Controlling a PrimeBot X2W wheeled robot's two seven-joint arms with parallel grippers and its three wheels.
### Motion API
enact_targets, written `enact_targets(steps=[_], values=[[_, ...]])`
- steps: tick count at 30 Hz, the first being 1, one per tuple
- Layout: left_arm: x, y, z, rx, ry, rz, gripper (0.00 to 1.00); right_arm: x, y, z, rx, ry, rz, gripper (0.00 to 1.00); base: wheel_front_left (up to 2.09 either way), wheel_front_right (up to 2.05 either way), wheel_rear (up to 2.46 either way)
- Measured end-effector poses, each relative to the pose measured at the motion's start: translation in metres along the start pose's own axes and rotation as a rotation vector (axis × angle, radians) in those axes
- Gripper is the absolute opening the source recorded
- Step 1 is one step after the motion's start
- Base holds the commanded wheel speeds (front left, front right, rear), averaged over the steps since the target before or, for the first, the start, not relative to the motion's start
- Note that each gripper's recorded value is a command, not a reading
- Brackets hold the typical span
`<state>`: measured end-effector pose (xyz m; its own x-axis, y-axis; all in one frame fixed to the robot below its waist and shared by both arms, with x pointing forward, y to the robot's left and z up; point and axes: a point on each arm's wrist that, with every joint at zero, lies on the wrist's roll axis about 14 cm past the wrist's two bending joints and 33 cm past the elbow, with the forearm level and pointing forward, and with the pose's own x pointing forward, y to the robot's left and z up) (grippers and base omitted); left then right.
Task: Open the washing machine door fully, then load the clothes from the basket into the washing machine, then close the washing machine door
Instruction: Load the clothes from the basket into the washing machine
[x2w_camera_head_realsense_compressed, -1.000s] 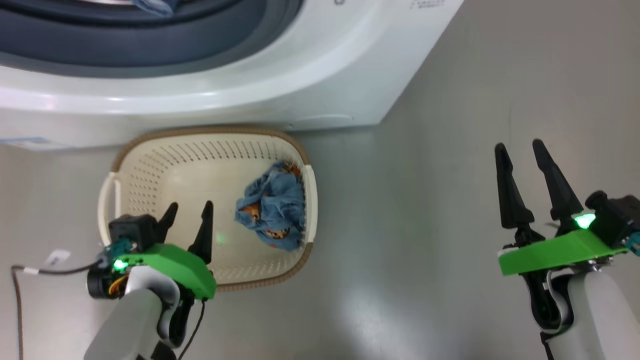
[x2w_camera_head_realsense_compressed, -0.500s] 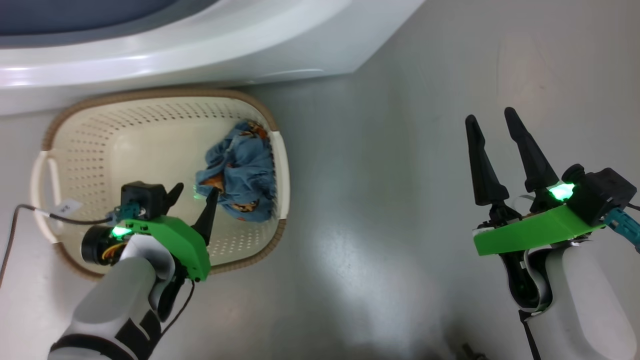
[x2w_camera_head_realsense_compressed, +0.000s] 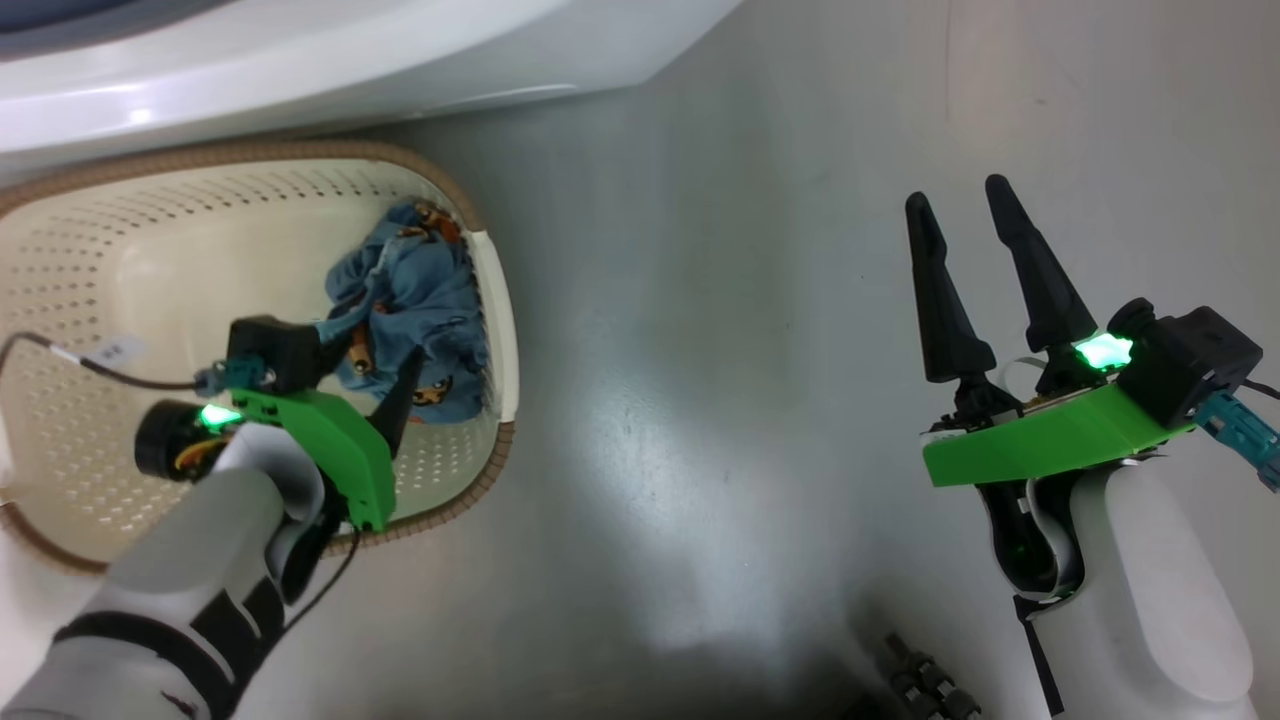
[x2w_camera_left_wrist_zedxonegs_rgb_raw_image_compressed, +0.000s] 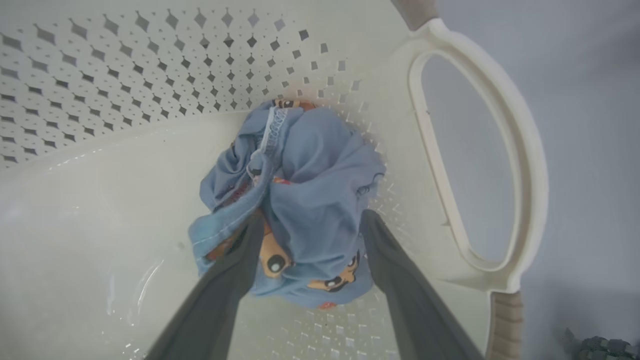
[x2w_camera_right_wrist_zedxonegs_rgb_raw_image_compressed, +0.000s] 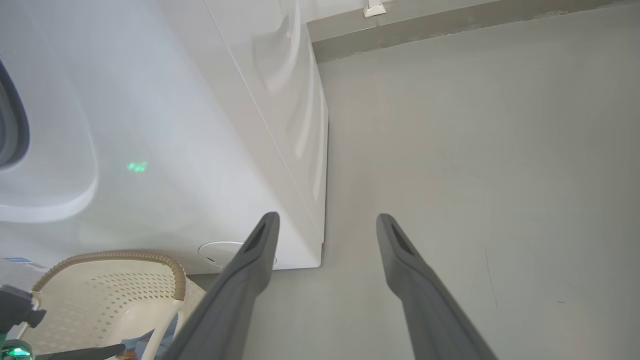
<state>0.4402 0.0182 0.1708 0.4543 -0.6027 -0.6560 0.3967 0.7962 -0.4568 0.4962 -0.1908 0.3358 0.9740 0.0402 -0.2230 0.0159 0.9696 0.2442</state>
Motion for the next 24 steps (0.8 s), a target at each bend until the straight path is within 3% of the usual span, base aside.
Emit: enact_targets(steps=[14, 15, 16, 24], values=[[0.026, 0.009, -0.020, 0.015, 0.087, -0.037, 1.00, 0.000, -0.012, -0.015, -0.018, 0.035, -0.027, 1.00, 0.00, 0.00, 0.00], [0.028, 0.009, -0.022, 0.003, 0.093, -0.038, 0.22, -0.001, -0.014, -0.015, -0.021, 0.035, -0.031, 1.00, 0.00, 0.00, 0.00], [0.028, 0.008, -0.023, -0.006, 0.096, -0.039, 0.00, -0.001, -0.015, -0.014, -0.023, 0.032, -0.032, 1.00, 0.00, 0.00, 0.00], [0.022, 0.007, -0.010, -0.059, 0.070, -0.017, 0.00, 0.001, -0.013, 0.003, -0.021, -0.009, -0.032, 1.00, 0.00, 0.00, 0.00]])
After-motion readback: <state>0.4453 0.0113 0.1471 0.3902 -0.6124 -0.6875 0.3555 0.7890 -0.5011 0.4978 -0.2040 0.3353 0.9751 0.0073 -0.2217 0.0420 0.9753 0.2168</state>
